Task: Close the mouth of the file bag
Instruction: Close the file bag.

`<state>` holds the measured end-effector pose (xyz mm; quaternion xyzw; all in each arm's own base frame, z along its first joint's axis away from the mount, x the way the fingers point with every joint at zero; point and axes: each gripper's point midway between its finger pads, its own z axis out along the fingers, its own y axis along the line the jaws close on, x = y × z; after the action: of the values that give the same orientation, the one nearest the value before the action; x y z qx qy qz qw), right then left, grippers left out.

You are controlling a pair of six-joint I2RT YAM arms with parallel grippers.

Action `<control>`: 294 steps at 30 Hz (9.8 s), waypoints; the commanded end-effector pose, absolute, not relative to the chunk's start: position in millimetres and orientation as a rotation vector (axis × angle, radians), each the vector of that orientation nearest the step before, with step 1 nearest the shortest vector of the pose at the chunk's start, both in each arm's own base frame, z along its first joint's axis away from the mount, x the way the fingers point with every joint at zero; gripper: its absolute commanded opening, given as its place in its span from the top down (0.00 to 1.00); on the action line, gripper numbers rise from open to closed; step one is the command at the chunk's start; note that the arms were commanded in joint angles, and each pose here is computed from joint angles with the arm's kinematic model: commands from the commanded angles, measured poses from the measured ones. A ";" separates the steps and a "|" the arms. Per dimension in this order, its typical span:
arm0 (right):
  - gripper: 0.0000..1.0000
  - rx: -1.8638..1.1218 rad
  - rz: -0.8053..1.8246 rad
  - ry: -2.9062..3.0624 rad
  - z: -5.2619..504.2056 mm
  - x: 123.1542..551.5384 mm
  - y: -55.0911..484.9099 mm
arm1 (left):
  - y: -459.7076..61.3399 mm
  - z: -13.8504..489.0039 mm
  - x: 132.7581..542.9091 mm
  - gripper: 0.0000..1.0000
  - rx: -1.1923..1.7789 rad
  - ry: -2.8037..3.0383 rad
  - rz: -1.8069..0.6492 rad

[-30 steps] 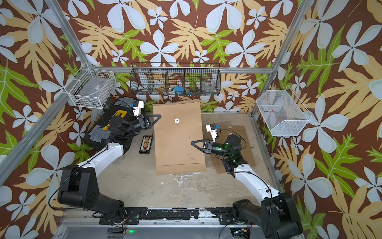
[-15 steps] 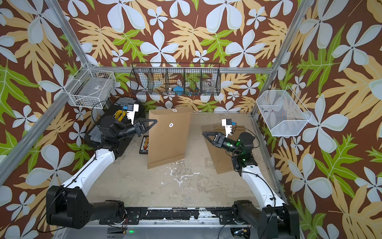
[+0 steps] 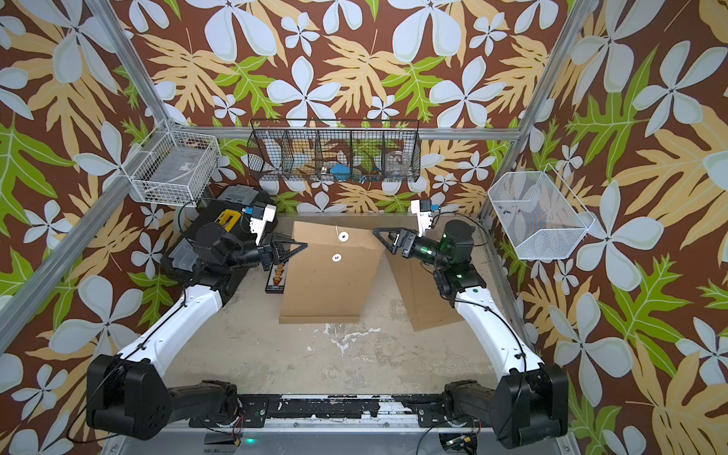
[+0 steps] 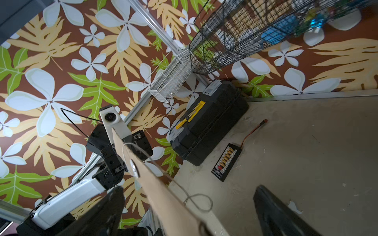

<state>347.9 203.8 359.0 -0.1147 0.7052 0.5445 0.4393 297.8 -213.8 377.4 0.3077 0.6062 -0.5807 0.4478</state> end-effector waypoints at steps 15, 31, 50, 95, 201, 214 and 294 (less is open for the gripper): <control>0.33 -0.540 1.491 1.464 391.5 301.5 220.5 | -214.7 414.2 271.0 1.00 0.827 1.407 -1.533; 1.00 -0.538 1.565 1.451 403.6 292.7 221.0 | -211.2 410.8 293.1 0.98 0.698 1.465 -1.518; 1.00 -0.503 1.560 1.479 396.9 294.4 221.9 | -202.3 412.7 294.4 0.35 0.621 1.448 -1.589; 0.99 -0.498 1.701 1.513 378.3 282.7 239.0 | -213.9 394.9 292.3 1.00 0.704 1.432 -1.563; 0.89 -0.493 1.054 1.970 328.9 336.5 340.3 | -241.9 328.5 309.4 1.00 0.766 1.654 -0.980; 1.00 -0.705 1.192 1.806 338.0 287.7 338.1 | -238.4 325.7 314.8 1.00 0.745 1.671 -0.944; 0.45 -0.412 0.827 2.191 265.1 337.7 271.7 | -227.8 318.6 331.5 1.00 0.673 1.739 -0.886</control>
<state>327.3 285.7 259.8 -0.1792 0.8459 0.3658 0.3444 337.5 -224.1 317.3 0.2650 0.7319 -0.3575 0.5160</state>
